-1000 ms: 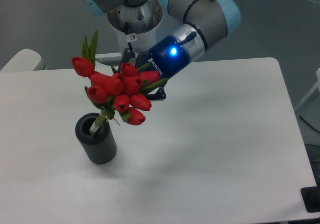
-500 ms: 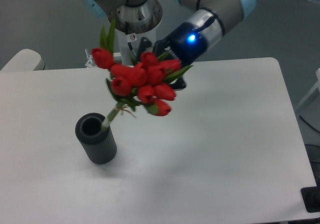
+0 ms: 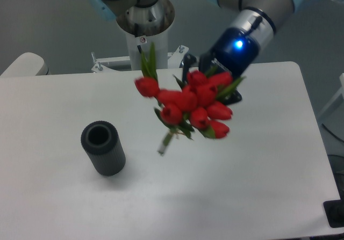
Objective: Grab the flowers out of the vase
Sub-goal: 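Carry the tulip bouquet away from the vase and hold it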
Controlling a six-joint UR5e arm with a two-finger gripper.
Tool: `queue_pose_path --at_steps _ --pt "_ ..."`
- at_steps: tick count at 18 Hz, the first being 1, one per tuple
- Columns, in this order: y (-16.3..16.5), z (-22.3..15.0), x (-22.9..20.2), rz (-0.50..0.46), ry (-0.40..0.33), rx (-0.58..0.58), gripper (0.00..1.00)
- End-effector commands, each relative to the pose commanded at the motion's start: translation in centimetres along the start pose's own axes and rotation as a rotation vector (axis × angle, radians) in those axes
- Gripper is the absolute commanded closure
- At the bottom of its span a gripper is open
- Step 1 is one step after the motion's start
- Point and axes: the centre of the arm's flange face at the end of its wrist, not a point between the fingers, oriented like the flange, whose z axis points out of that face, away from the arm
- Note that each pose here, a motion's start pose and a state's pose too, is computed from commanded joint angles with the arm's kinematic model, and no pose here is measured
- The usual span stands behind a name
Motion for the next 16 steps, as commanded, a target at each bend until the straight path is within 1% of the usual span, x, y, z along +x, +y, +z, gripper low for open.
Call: queue_pose_path --at_steps 1,4,10,16 --pt "0.5 0.1 -0.3 -0.001 -0.014 -0.031 0.97" --pt "1.9 0.0 -0.9 0.014 -0.098 -0.196 0.97" --pt "3.3 1.2 -0.4 0.028 -0.172 -0.416 0.97" --pt "3.5 3.7 0.4 0.018 -0.166 -0.627 0.97"
